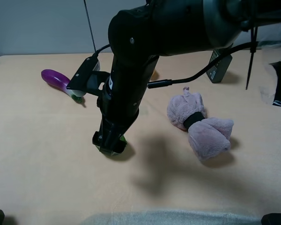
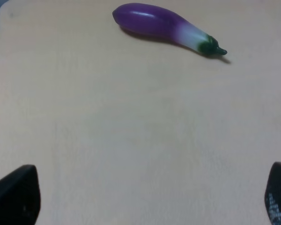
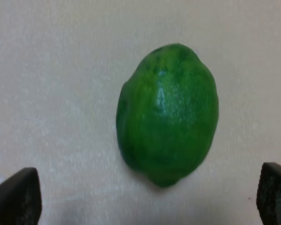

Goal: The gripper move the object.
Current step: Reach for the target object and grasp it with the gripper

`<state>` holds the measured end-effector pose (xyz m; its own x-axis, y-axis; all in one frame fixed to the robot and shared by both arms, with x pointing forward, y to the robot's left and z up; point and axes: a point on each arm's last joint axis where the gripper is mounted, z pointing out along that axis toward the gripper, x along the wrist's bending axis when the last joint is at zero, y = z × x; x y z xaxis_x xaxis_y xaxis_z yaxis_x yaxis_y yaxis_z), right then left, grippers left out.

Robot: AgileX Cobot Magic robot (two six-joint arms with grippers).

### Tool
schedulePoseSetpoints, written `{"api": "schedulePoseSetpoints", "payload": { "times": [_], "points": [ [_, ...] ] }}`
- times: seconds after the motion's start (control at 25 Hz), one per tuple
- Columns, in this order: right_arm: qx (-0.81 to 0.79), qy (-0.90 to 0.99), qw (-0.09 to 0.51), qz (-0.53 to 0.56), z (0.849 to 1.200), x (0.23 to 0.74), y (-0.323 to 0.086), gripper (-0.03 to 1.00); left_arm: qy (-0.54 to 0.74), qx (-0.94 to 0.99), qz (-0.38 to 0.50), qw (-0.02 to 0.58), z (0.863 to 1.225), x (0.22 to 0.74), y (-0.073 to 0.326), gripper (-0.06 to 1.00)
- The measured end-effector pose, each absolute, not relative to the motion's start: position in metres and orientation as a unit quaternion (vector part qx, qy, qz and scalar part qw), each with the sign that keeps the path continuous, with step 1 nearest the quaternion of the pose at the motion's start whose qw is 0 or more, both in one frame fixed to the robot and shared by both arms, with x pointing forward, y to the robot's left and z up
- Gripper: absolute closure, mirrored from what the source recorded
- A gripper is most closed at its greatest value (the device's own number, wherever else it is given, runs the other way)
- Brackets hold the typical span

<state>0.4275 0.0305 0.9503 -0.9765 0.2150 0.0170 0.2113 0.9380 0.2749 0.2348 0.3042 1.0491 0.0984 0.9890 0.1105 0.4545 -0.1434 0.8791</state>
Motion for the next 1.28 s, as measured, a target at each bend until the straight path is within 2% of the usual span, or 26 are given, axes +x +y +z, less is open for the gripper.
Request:
{"api": "schedulePoseSetpoints", "payload": {
  "times": [1.28],
  "points": [
    [0.106,0.988,0.022,0.111,0.874,0.441,0.043,0.28,0.553,0.653,0.381,0.35,1.049,0.235,0.304,-0.01]
  ]
}}
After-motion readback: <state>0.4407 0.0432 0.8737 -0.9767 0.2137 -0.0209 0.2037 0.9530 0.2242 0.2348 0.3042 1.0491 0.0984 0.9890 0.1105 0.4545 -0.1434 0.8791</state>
